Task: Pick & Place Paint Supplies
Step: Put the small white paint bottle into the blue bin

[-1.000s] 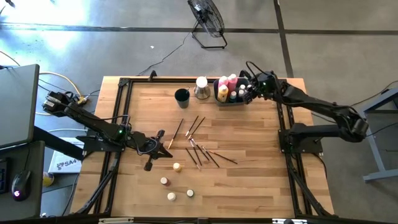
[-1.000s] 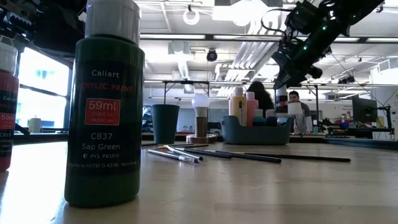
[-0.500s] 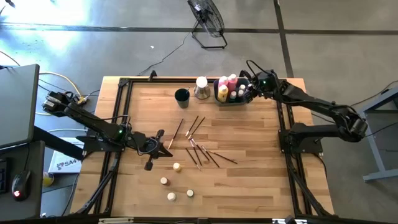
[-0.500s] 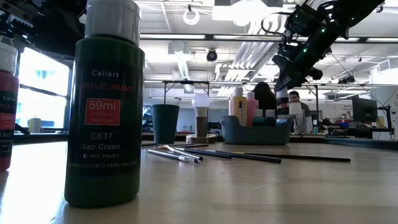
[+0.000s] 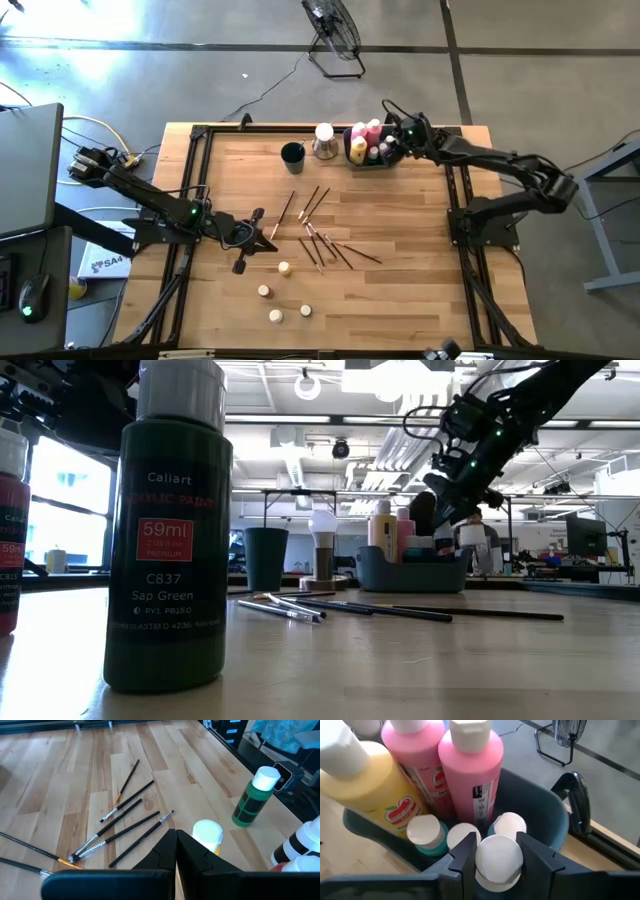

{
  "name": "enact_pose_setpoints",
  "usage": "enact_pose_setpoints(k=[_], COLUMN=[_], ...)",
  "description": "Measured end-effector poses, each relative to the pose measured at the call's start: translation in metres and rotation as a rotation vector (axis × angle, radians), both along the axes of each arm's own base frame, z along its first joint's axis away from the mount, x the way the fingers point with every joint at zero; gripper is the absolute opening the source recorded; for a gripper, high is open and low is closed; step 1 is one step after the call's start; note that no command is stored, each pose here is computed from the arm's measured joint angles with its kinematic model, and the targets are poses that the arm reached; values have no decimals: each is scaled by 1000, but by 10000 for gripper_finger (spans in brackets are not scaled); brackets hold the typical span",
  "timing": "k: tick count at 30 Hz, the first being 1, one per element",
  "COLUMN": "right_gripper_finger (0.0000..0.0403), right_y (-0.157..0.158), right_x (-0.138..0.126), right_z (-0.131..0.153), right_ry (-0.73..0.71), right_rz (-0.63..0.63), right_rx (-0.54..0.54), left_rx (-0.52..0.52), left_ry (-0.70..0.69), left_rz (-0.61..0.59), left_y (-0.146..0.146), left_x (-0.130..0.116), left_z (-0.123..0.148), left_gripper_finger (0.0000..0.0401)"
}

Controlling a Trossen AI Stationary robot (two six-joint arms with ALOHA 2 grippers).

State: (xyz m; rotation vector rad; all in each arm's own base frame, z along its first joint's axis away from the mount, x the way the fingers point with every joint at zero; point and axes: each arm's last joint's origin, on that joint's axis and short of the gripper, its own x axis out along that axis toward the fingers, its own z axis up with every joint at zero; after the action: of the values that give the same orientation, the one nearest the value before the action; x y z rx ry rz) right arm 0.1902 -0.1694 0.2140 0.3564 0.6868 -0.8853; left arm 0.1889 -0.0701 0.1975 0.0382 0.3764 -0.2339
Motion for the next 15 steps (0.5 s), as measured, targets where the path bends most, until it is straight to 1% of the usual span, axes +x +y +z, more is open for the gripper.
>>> enact_pose_setpoints(k=[5,11,15], right_gripper_finger=[120,116,140], right_y=[-3,-4,-3], right_x=[3,5,4], right_z=[-9,-11,-12], right_ry=[26,35,47], right_rz=[0,11,10], right_rx=[23,27,39], left_rx=[0,-3,-3], left_ry=[0,1,1], left_rz=[0,1,1], left_y=[0,0,0], left_x=[0,0,0], left_z=[0,0,0], left_gripper_finger=[6,6,6])
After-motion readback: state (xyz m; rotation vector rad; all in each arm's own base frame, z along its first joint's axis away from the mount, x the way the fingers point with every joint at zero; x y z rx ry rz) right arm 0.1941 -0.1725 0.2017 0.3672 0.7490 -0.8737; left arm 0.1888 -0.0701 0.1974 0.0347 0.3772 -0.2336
